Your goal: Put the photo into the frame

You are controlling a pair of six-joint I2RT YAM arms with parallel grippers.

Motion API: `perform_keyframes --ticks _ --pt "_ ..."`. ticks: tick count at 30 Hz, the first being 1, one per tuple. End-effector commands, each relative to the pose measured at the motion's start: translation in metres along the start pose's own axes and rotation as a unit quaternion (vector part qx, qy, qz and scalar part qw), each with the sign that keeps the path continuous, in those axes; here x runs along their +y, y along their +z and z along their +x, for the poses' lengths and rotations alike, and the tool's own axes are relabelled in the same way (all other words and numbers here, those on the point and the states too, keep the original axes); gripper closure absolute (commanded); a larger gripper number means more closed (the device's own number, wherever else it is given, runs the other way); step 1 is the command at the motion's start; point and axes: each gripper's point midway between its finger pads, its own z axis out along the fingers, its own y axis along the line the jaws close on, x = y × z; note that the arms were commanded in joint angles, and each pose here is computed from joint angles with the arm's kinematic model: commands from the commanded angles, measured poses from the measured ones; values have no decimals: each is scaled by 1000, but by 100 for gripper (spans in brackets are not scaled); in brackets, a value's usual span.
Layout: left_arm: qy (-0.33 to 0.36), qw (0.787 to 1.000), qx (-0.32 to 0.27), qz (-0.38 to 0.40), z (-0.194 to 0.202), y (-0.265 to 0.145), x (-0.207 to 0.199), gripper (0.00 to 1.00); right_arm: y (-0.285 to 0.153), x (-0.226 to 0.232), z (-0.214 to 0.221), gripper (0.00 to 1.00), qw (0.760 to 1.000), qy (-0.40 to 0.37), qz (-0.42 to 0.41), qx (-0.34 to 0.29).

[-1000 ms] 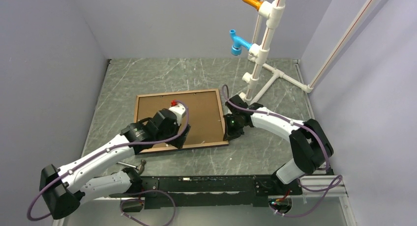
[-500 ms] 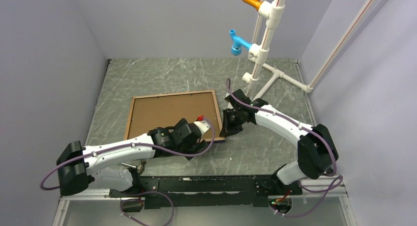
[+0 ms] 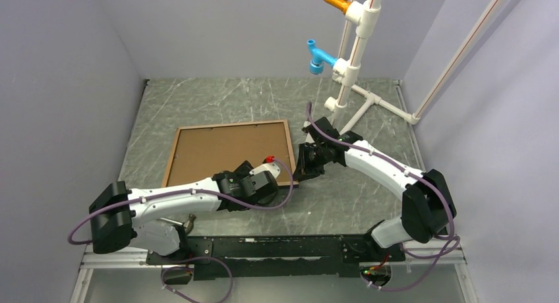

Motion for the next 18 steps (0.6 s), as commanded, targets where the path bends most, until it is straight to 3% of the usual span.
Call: perform_keyframes --ticks 1,9,11,15,18 --pt "-14 996 -21 -89 -15 -6 34 38 -36 62 -4 100 990 -37 -134 -10" --pt "-22 993 -37 -112 -18 -21 52 92 -42 69 -2 99 987 -44 -157 -11" --pt "-23 992 -40 -114 -19 -25 56 99 -45 70 -3 88 986 -50 -159 -22" --pt "-26 992 -50 -113 -23 -35 63 100 -58 72 -9 63 983 -68 -160 -59" --pt "-27 993 -63 -101 -26 -39 63 100 -66 71 -13 49 981 -83 -154 -87"
